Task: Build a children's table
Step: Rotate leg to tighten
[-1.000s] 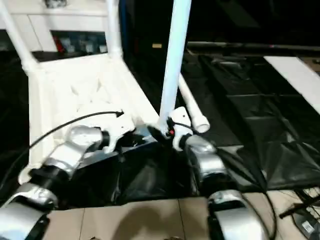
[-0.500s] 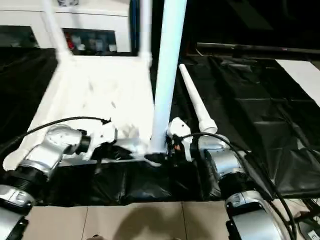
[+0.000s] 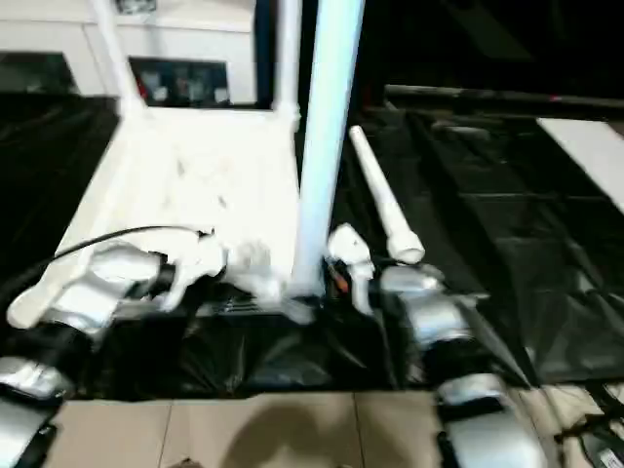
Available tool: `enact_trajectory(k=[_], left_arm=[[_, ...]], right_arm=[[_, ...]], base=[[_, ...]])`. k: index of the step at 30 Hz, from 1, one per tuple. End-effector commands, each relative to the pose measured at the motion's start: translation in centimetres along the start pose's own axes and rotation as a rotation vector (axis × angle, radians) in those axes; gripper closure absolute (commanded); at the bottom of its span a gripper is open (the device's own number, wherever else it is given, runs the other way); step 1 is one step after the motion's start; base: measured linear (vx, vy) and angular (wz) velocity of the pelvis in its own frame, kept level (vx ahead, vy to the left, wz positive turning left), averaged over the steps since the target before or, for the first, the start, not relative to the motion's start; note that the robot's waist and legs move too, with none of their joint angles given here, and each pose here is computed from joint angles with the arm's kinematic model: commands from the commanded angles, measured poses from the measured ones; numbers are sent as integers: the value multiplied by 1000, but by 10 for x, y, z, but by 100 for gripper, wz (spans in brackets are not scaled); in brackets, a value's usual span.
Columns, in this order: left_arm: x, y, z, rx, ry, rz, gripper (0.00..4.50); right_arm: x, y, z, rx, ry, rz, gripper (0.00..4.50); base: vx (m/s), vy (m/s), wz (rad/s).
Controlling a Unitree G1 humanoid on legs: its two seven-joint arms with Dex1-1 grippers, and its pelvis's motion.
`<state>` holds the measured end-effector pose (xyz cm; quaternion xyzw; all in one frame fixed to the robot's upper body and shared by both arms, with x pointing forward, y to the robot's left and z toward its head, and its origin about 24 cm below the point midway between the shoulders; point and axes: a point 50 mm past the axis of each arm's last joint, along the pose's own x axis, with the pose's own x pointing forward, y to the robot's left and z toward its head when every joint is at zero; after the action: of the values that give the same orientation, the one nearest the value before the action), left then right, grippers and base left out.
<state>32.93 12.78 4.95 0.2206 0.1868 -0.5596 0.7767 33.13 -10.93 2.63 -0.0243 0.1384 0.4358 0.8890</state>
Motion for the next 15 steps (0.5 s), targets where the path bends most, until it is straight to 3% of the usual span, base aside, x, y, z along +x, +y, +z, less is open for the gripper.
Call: enact_trajectory(k=[1,4,8,10,15], left_arm=[[35,-14,14,-46,-34,36,450],[50,-19,21,-73,-56,63,450],[60,-26,28,-61,-70,51,450],[61,-27,30,-37,-74,39,450],[51,-24,28,-1,-81,12,450]], right_arm=[[18,6,-6,95,20,-186,177],[28,12,-7,148,8,-250,177],[38,22,-2,145,-20,-239,177],[38,22,1,124,-39,-237,122],[29,15,4,115,-71,-175,78]], base=[[0,0,0],[0,0,0],[0,0,0],[0,0,0],[0,0,0]])
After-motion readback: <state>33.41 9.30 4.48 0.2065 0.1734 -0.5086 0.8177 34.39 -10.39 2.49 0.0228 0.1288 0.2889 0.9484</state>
